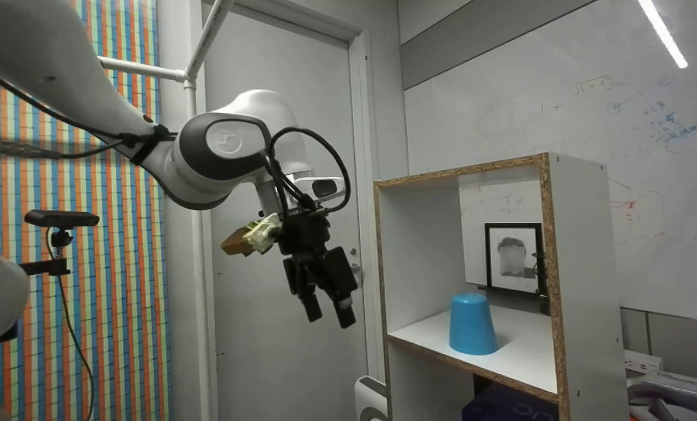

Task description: Put the cup on the top shelf

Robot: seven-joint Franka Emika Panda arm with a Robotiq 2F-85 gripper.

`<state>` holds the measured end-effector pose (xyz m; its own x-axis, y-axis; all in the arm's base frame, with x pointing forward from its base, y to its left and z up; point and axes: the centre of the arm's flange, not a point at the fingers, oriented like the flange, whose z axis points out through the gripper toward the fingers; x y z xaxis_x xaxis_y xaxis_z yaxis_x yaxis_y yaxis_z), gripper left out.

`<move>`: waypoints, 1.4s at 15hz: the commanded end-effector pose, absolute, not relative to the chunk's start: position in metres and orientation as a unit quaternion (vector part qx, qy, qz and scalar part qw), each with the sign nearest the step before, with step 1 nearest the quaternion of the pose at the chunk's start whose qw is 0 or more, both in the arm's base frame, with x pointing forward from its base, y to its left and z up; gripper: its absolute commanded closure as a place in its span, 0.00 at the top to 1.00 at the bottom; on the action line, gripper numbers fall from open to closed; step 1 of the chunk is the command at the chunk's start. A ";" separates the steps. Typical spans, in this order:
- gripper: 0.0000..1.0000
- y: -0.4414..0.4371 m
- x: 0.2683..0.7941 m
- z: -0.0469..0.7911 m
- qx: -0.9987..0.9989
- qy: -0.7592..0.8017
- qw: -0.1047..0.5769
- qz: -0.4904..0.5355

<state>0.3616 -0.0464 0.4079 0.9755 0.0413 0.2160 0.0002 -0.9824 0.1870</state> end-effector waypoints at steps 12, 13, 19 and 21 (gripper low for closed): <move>1.00 -0.134 0.436 0.386 0.961 0.096 0.000 0.260; 1.00 -0.134 0.442 0.388 0.959 0.098 -0.001 0.266; 1.00 -0.136 0.476 0.383 0.954 0.063 -0.006 0.295; 1.00 -0.138 0.485 0.376 0.953 0.038 -0.007 0.301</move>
<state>0.4553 -0.1293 0.3882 0.8337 0.1003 0.5431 0.1131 -0.9935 0.0100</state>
